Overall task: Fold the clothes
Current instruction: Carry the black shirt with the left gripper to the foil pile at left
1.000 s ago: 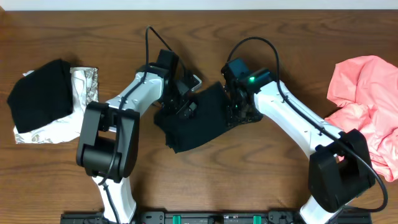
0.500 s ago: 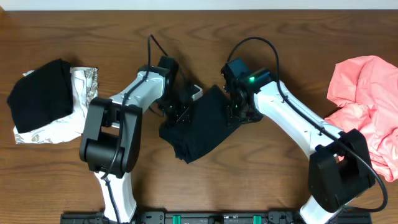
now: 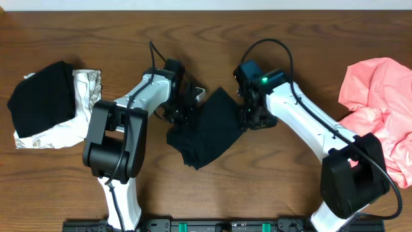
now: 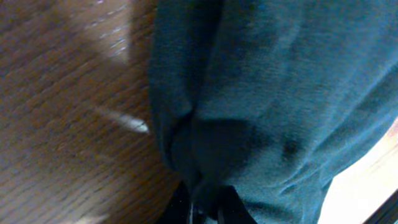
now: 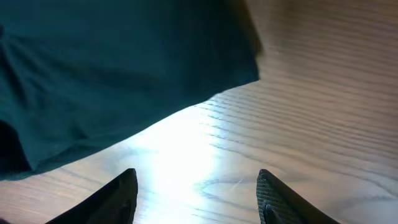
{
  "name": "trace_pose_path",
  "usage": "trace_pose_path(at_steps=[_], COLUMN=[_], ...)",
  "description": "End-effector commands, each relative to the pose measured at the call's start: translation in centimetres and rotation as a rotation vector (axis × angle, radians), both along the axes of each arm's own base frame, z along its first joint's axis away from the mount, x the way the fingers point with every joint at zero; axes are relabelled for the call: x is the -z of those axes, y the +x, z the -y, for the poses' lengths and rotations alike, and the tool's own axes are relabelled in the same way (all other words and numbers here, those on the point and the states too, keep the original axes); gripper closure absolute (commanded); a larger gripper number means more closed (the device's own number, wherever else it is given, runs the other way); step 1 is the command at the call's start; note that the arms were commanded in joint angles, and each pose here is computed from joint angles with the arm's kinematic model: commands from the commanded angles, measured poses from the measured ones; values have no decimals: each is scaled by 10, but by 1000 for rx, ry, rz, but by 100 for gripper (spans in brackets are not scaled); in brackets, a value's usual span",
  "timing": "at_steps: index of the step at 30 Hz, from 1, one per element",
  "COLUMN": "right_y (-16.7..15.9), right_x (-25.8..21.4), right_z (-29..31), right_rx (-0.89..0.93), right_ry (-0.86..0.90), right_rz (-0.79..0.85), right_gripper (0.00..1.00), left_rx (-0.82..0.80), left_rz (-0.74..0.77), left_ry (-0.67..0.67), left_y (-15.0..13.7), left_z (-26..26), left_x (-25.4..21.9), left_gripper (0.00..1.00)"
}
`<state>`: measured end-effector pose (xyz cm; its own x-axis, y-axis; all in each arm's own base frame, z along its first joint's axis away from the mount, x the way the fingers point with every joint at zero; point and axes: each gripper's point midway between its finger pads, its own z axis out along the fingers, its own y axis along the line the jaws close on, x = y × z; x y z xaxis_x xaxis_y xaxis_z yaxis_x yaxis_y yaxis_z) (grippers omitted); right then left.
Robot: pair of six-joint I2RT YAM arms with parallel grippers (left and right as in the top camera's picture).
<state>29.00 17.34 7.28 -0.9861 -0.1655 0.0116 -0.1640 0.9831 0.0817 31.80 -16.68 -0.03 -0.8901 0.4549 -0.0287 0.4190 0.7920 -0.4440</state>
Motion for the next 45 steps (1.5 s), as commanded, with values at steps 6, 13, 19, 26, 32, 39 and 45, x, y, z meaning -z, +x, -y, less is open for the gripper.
trace_pose_path(at_steps=[6, 13, 19, 26, 32, 39, 45], right_y=[4, 5, 5, 5, 5, 5, 5], right_x=[-1, -1, -1, -1, -1, -1, -1], right_z=[8, 8, 8, 8, 8, 8, 8], right_rx=[4, 5, 5, 3, -6, -5, -6], right_ry=[-13, -12, -12, -11, -11, -11, -11], right_rz=[6, 8, 9, 9, 9, 9, 9], right_gripper=[41, 41, 41, 41, 41, 41, 41], left_rx=[-232, -331, -386, -391, -392, -474, -598], left_rz=[90, 339, 521, 718, 842, 926, 918], left_ry=[260, 434, 567, 758, 884, 950, 999], left_y=[30, 58, 68, 77, 90, 102, 99], left_z=[-56, -97, -128, -164, -184, -215, -265], left_x=[-13, -78, -129, -190, -239, -282, -298], left_gripper=[94, 94, 94, 94, 94, 94, 94])
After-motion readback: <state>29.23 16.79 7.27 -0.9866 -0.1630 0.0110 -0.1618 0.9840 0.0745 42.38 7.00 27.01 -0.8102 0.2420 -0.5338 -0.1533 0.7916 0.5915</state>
